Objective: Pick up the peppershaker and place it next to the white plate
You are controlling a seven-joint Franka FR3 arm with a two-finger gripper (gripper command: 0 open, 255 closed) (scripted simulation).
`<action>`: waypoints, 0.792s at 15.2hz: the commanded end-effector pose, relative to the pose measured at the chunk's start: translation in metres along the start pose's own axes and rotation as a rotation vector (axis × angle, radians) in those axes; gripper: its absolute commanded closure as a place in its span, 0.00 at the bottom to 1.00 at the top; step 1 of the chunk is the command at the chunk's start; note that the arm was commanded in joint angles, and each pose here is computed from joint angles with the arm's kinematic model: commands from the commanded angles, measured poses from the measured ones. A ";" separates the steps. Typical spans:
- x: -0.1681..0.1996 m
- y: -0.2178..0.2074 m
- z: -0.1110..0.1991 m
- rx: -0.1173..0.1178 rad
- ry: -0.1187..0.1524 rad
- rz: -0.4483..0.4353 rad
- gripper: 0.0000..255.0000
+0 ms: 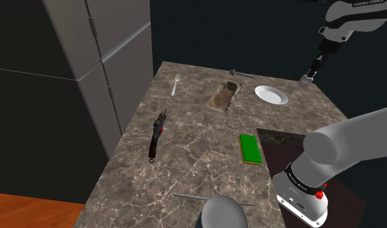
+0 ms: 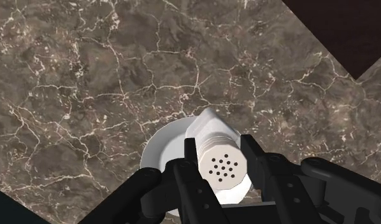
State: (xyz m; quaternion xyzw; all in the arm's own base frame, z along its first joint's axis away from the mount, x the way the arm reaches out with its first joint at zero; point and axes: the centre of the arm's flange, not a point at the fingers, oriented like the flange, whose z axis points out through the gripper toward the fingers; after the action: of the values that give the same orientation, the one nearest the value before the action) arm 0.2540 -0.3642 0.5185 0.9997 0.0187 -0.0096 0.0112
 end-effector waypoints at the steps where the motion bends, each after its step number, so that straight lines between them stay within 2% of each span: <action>1: 0.000 0.001 0.010 0.000 0.000 -0.001 1.00; 12: 0.001 0.000 0.068 0.000 0.000 -0.001 1.00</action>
State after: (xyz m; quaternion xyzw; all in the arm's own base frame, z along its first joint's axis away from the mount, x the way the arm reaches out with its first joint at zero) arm 0.2541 -0.3660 0.4563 0.9997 0.0190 -0.0098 0.0113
